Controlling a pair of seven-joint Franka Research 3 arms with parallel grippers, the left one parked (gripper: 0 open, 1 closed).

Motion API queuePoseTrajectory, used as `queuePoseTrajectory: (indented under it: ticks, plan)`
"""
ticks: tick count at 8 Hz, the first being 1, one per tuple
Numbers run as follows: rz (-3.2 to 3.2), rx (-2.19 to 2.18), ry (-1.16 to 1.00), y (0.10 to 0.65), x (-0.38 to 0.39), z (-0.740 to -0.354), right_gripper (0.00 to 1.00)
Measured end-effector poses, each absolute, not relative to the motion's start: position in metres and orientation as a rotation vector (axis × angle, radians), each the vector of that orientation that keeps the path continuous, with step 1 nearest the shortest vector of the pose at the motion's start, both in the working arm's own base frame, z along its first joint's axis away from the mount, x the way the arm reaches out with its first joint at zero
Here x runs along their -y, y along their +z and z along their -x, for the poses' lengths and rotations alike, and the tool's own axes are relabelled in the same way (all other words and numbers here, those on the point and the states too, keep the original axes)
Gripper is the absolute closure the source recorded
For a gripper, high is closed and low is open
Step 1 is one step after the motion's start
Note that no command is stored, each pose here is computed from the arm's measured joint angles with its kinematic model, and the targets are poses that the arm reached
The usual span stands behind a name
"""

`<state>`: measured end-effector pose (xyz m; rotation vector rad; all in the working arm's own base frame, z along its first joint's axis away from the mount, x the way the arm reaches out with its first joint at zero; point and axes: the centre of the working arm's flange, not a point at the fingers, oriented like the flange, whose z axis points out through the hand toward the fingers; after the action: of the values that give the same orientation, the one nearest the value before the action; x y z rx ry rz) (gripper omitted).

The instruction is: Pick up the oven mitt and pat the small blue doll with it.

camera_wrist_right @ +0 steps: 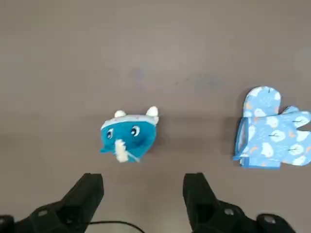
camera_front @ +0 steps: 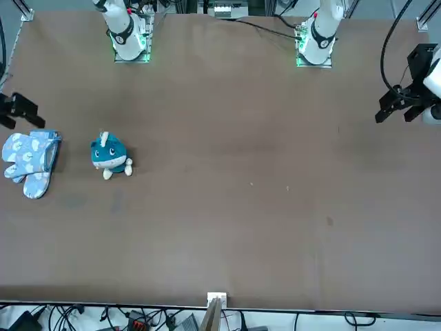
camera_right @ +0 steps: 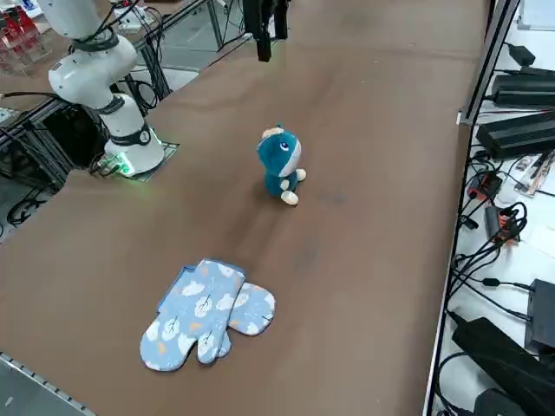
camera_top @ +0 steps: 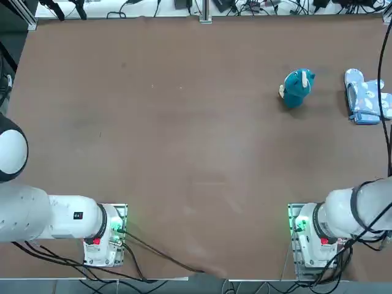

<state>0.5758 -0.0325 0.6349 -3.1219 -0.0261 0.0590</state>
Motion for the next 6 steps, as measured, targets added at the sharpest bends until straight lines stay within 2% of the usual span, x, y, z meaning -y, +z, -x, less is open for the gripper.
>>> queuePoseTrajectory:
  ticks: [6]
  plan:
    - [3.114, 0.039, 0.031, 0.636, 0.026, -0.528, 0.00]
